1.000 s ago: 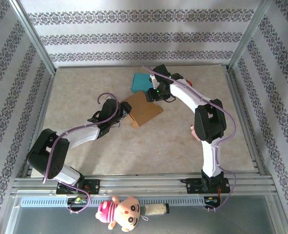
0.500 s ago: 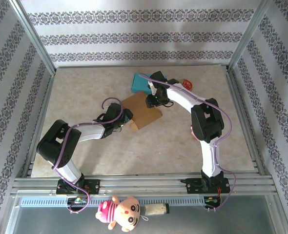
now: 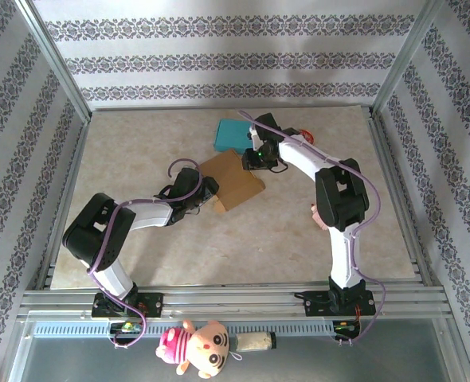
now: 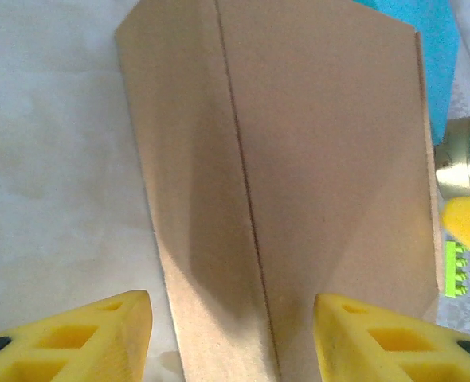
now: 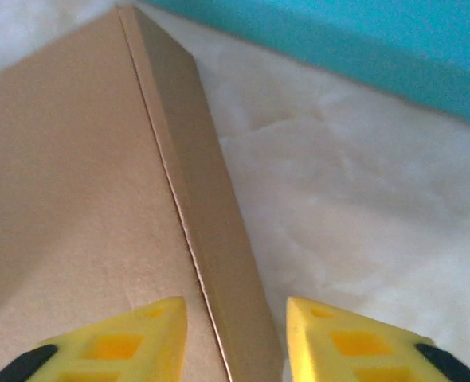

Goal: Fold the paper box

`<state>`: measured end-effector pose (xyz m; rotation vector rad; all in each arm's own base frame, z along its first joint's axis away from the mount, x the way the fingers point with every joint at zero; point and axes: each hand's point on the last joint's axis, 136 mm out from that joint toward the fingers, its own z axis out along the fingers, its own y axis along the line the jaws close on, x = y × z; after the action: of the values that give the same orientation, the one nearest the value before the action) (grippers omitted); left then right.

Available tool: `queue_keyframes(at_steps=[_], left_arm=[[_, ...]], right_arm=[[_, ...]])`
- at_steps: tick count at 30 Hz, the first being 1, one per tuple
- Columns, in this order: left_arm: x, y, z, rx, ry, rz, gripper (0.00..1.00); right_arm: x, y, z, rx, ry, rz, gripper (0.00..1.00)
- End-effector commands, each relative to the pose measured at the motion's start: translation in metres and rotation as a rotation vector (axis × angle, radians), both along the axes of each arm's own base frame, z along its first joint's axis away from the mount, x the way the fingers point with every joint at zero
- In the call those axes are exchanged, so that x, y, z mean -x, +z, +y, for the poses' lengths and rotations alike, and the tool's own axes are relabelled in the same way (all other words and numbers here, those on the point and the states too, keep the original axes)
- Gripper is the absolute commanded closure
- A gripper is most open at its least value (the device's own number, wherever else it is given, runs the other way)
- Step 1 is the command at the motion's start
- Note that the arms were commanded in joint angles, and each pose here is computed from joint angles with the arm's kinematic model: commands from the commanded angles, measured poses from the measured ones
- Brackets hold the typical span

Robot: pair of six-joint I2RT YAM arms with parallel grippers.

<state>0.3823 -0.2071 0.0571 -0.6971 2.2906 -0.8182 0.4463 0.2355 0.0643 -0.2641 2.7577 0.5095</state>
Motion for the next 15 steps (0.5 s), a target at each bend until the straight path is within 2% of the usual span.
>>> queue_keyframes(at_steps=[1,8,15], left_arm=[[-0.005,0.006,-0.003,0.039,-0.019,-0.040,0.45],[-0.007,0.037,0.022,0.026,0.048,-0.112,0.44],[-0.001,0.053,0.055,-0.051,0.096,-0.137,0.38]], right_arm=[[0.011,-0.023,0.003,-0.021,0.001,0.066,0.72],[0.016,-0.027,-0.005,-0.030,-0.012,0.079,0.82],[0.035,-0.027,0.000,-0.201,-0.004,0.169,0.92]])
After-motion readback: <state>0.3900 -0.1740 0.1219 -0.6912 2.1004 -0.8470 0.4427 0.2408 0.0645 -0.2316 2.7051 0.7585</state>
